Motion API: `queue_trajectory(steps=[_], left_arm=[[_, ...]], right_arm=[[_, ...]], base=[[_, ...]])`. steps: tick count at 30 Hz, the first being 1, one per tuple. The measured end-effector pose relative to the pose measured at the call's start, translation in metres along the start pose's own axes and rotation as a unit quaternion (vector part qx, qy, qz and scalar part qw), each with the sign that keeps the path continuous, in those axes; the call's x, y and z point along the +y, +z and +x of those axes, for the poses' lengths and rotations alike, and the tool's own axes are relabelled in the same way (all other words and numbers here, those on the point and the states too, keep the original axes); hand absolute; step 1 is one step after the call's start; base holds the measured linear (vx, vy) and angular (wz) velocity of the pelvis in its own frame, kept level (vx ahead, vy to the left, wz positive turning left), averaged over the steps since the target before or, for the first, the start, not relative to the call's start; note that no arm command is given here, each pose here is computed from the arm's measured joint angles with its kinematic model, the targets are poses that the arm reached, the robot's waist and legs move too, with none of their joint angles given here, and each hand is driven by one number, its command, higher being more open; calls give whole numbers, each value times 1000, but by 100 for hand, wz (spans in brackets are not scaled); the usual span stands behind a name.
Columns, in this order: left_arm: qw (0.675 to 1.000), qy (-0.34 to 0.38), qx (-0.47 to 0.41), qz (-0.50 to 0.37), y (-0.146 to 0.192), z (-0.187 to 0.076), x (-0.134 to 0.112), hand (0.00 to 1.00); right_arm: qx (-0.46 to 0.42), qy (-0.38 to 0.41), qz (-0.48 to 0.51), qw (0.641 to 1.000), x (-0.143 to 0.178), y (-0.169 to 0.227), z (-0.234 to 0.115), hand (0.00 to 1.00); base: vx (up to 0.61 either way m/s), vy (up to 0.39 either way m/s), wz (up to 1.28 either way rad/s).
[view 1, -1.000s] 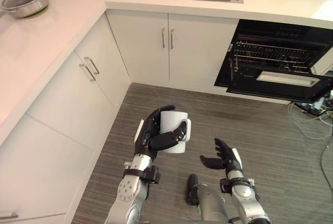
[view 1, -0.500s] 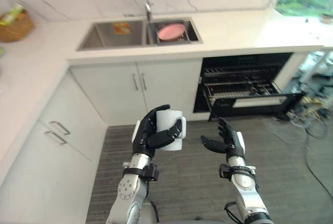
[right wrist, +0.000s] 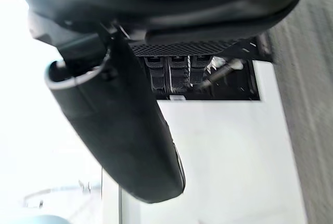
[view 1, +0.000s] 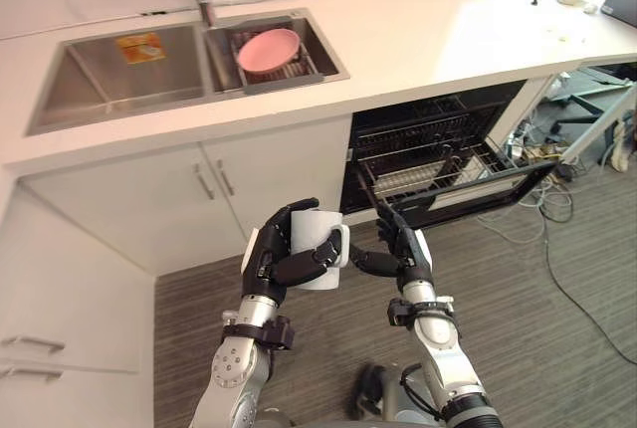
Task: Walk over to the sink, pick up the cup, carry it to the dishwasher, place the cup inside the dishwasher, then close the dishwasher door
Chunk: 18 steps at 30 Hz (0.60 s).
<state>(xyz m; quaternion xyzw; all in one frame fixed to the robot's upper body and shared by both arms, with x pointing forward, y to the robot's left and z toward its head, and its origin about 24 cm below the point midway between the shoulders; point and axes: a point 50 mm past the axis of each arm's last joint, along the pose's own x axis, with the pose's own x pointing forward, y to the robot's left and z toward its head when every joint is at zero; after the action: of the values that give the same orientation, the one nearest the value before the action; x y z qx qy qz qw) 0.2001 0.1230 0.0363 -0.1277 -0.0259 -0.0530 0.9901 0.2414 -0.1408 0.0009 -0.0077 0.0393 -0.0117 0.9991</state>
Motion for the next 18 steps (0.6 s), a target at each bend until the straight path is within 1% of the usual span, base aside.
queue_trajectory(steps=[1,3,5,8,10,14,18], left_arm=[[1000,11,12,-9,-7,1,-2,30],[1000,4,9,-10,-8,5,-7,30],[1000,-5,13,-2,-11,11,-10,30],[1000,-6,19,-2,-14,12,-11,30],[1000,-5,18,-1,-14,12,-10,30],[1000,0,16,0,-13,12,-9,30],[1000,-1,15,14,-12,12,-8,30]], right_arm=[[-4,1,-16,1000,-7,2,1,90],[-23,-3,-25,999,-14,10,1,90],[-24,-15,-25,999,-21,10,-4,90],[-45,-22,-8,999,-23,19,-10,90],[-76,-18,4,997,-21,30,-11,90],[-83,-10,13,996,-19,32,-11,90],[-68,-8,62,996,-19,26,-19,90]], base=[[401,-31,-23],[435,-73,-15],[468,-147,5],[312,-53,-22],[243,23,-35],[209,139,-67],[118,216,-50]])
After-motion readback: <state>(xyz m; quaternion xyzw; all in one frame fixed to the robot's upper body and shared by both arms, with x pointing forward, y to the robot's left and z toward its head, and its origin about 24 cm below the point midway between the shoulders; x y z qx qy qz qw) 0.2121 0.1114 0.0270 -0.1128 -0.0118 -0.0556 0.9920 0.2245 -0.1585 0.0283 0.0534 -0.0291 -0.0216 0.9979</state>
